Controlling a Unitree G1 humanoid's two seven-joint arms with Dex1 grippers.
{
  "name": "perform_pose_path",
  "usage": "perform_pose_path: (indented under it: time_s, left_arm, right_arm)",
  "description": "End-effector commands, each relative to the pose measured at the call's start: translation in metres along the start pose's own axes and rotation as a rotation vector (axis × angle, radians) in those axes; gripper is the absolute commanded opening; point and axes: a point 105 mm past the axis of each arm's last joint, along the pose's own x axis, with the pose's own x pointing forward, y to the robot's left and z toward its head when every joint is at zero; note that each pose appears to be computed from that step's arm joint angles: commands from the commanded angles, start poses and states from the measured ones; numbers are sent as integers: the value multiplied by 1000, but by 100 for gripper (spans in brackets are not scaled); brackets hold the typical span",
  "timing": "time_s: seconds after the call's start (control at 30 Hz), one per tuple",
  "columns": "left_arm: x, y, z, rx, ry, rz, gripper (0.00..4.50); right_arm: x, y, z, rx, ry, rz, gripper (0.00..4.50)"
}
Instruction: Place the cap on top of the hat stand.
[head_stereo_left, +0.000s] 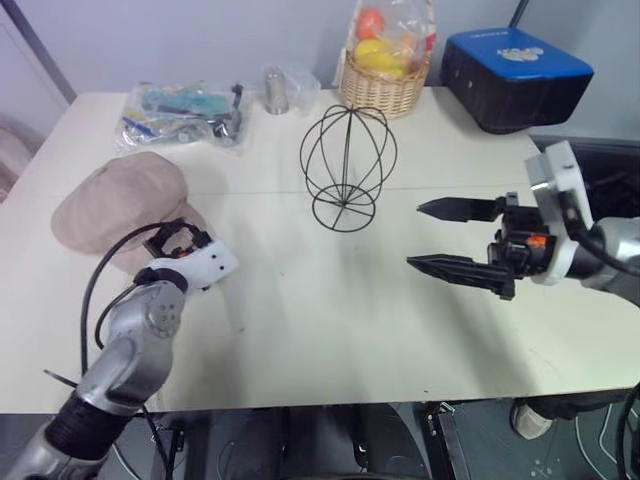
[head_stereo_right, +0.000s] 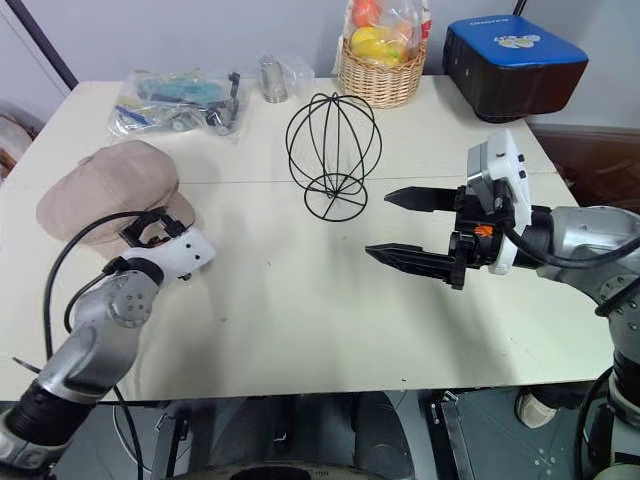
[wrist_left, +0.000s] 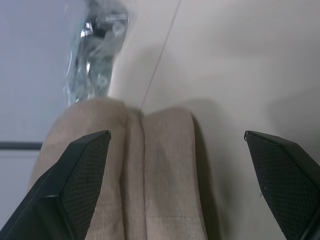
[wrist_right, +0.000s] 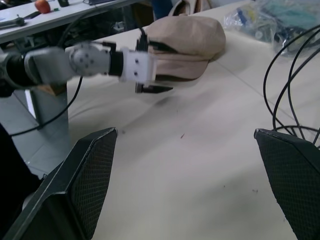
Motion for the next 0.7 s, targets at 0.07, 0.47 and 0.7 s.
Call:
perform_pose_path:
  time_s: [0.07,0.47,0.7]
  left_arm:
    - [5,11,-16,56,82,92,450]
    - [37,1,-55,-5,219,144,450]
    - [40,5,-58,-23,213,158,369]
  right_arm:
    - [-5,7,14,-42,-32,-28,448]
    - [-1,27,38,-59,-88,39,448]
    - [0,22,37,-54,-80,12,450]
